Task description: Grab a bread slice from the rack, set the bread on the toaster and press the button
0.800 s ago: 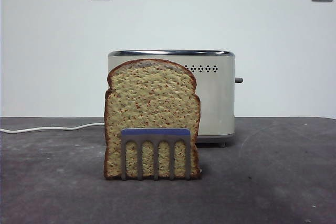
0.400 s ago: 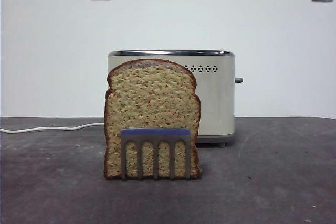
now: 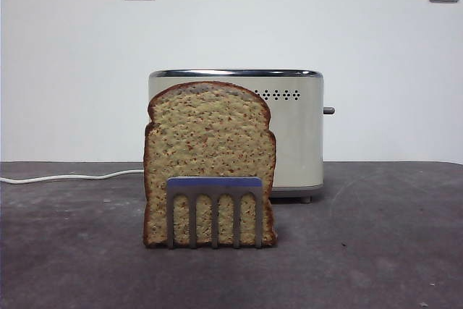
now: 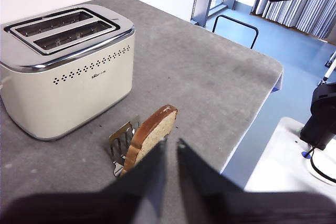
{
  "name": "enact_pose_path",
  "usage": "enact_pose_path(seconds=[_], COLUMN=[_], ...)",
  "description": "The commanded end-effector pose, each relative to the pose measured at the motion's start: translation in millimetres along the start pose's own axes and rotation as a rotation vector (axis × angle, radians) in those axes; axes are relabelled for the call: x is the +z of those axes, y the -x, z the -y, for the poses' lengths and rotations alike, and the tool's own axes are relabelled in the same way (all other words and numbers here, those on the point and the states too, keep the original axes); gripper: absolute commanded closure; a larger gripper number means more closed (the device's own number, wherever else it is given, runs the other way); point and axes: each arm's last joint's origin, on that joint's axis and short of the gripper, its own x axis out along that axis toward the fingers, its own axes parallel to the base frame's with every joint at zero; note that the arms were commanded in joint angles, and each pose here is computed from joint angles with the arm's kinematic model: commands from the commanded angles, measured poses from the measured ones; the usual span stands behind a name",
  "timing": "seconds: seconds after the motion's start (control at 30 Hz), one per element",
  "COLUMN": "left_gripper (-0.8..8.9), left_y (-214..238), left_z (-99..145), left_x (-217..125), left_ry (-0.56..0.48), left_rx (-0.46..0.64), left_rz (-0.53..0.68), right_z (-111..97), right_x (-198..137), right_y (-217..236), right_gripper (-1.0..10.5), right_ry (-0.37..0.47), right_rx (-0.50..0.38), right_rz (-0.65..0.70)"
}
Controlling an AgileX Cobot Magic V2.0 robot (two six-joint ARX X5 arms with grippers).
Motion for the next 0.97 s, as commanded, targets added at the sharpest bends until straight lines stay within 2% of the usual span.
enact_pose_path(seconds=[0.03,0.07,0.1,0.33,0.5,0.77,0.97], left_gripper=[2.9,2.29,2.12,2.15,2.15,2.15,2.16], left_y=[0.2,0.1,-0.1,-8.0,-23.4,-70.1,-121.6], left_z=[0.4,0.4,0.5,-4.5,-10.2,-19.1,-17.0], left_x=[1.7,2.5,3.4,22.6,44.1,72.6,73.7], left_ry=[-0.037,-0.044,-0.052,-0.079,-0.139,-0.228,-0.332], left_rx=[-0.007,-0.009,-0.014,-0.05,-0.138,-0.161,-0.186], left_rz=[0.014,0.019,0.024,-0.004,-0.047,-0.224,-0.384], right_z=[-0.7,-0.7,-0.7,-0.5,-0.4,0.2,1.4], right_x=[0.4,0.3,0.3,0.4,0.5,0.8,1.3], right_y=[0.5,0.5,0.5,0.3,0.2,-0.8,-2.4], right_gripper=[9.6,9.6,9.6,9.6,9.6,9.6,9.6], right_ry=[0.016,0.015,0.015,0.019,0.019,0.022,0.019], right_rx=[0.004,0.004,0.004,0.004,0.004,0.004,0.004], right_rz=[0.003,0.002,0.002,0.001,0.001,-0.003,-0.009])
